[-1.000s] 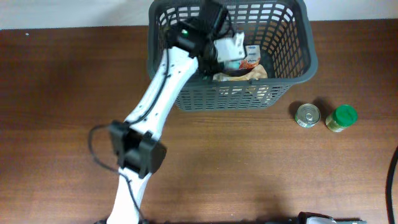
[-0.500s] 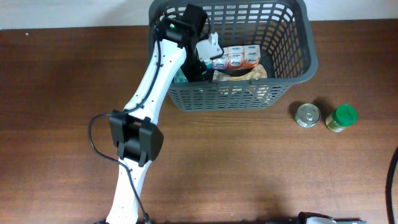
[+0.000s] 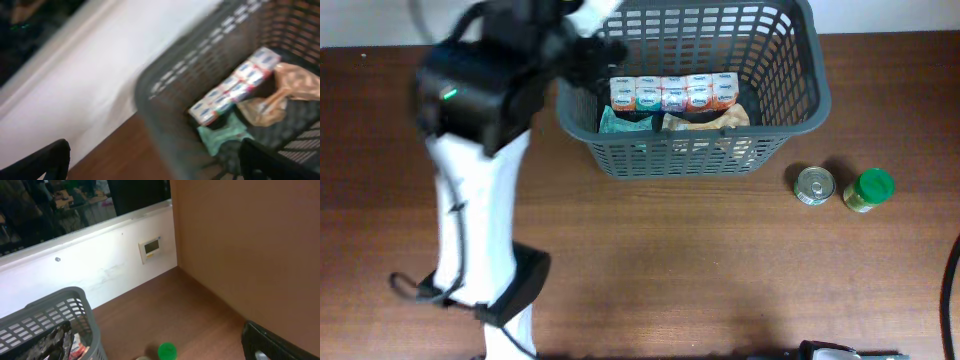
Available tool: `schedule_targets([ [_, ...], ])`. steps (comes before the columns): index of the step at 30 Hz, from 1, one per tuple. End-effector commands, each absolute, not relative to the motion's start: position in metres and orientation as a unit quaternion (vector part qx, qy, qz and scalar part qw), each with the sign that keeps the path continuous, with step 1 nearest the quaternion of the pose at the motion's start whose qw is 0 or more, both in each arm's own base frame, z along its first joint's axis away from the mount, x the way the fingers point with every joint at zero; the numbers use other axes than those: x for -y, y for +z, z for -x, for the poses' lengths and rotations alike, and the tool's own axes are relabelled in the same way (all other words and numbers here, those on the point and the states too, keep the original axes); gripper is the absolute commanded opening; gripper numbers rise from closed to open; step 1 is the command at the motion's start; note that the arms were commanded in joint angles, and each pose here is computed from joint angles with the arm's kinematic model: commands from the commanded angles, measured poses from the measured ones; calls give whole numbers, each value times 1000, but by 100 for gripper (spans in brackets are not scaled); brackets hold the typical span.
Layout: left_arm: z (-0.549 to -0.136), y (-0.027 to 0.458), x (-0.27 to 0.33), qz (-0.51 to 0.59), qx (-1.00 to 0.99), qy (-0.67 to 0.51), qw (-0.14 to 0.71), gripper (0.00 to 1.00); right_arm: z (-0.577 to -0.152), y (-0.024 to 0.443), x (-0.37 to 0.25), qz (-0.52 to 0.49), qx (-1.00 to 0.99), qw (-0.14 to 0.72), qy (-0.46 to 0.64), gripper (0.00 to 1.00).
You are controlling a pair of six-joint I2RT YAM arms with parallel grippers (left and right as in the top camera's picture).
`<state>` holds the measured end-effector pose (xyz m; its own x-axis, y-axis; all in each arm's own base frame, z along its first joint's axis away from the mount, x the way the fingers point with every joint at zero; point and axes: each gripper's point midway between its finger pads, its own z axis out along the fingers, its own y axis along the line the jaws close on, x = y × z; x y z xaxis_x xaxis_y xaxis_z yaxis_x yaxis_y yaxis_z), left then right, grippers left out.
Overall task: Pack container
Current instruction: 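Withdraw the left arm to the left side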
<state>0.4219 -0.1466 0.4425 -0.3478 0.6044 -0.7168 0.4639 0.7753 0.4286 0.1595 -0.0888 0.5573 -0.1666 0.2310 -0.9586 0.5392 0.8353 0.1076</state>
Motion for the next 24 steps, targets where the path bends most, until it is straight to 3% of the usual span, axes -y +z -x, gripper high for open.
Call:
schedule_targets([
  [1,-409,458,68,-224,-850,123,461,99,-158,556,93,-268,-751,589,-136,99],
  [4,-397,457,-7,-140,-873,158,439,99,-158,556,93,-268,-751,589,-136,99],
  [7,-390,421,-83,-26,-907,141,396,99,-158,556,93,-268,-751,589,-136,99],
  [14,-383,319,-110,14,-962,71,264,99,-160,558,90,-263,-750,593,-129,99],
  [19,-375,281,-107,12,-976,56,208,99,-178,573,73,-227,-742,625,-77,99],
  [22,-374,278,-106,12,-977,55,204,99,-218,520,77,-221,-815,529,-83,99],
  [24,-374,278,-106,12,-977,55,204,99,-254,460,98,-242,-866,418,-128,99],
])
